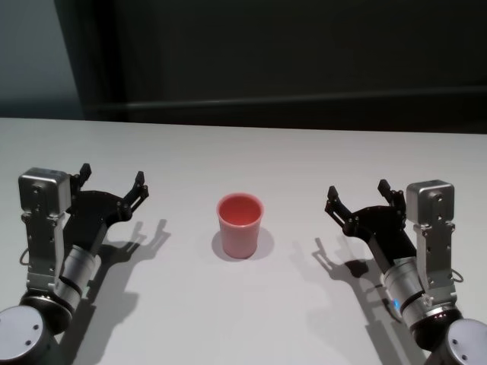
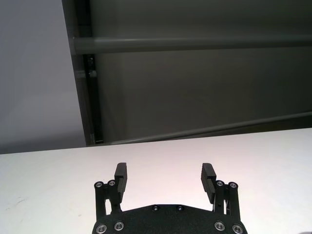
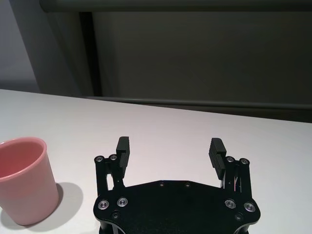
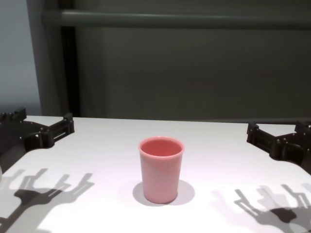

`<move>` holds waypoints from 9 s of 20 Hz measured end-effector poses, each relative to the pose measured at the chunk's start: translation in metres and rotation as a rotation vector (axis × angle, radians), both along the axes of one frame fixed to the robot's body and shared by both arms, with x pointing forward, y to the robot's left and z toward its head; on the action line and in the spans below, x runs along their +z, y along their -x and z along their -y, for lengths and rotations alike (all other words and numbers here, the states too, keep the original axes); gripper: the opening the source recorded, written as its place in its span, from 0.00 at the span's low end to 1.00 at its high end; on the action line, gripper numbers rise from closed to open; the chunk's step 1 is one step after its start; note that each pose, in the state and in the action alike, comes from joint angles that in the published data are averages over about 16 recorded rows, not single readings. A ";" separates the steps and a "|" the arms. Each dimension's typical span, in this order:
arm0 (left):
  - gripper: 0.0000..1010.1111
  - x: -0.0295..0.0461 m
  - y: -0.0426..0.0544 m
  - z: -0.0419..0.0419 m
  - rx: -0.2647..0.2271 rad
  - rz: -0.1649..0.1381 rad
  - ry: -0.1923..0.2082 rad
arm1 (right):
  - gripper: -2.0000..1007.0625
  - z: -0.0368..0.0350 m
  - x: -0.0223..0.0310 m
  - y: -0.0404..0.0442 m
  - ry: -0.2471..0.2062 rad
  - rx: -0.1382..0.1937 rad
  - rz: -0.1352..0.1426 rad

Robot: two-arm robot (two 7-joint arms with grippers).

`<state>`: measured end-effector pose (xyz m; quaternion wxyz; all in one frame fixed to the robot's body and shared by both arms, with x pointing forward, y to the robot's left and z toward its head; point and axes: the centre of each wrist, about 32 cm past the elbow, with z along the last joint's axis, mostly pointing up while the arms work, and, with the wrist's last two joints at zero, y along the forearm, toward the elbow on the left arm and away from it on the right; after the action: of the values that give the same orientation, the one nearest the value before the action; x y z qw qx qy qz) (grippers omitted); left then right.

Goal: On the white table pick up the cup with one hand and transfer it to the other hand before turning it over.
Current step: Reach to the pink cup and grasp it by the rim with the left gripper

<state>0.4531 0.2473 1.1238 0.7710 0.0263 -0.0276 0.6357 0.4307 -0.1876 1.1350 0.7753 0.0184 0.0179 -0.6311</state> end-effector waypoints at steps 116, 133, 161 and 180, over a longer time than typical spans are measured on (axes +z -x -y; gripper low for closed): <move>0.99 0.2136 -0.1087 0.0130 -1.169 0.092 -1.383 | 1.00 0.0000 0.0000 0.0000 0.000 0.000 0.000; 0.99 0.2083 -0.1314 0.0468 -1.296 -0.004 -1.532 | 1.00 0.0000 0.0000 0.0000 0.000 0.000 0.000; 0.99 0.1867 -0.1575 0.0783 -1.418 -0.071 -1.612 | 1.00 0.0000 0.0000 0.0000 0.000 0.000 0.000; 0.99 0.1787 -0.1592 0.0847 -1.448 -0.077 -1.599 | 1.00 0.0000 0.0000 0.0000 0.000 0.000 0.000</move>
<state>0.6123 0.1625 1.3025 0.7236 0.5195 -0.4194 -0.1749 0.4308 -0.1876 1.1350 0.7753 0.0184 0.0179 -0.6311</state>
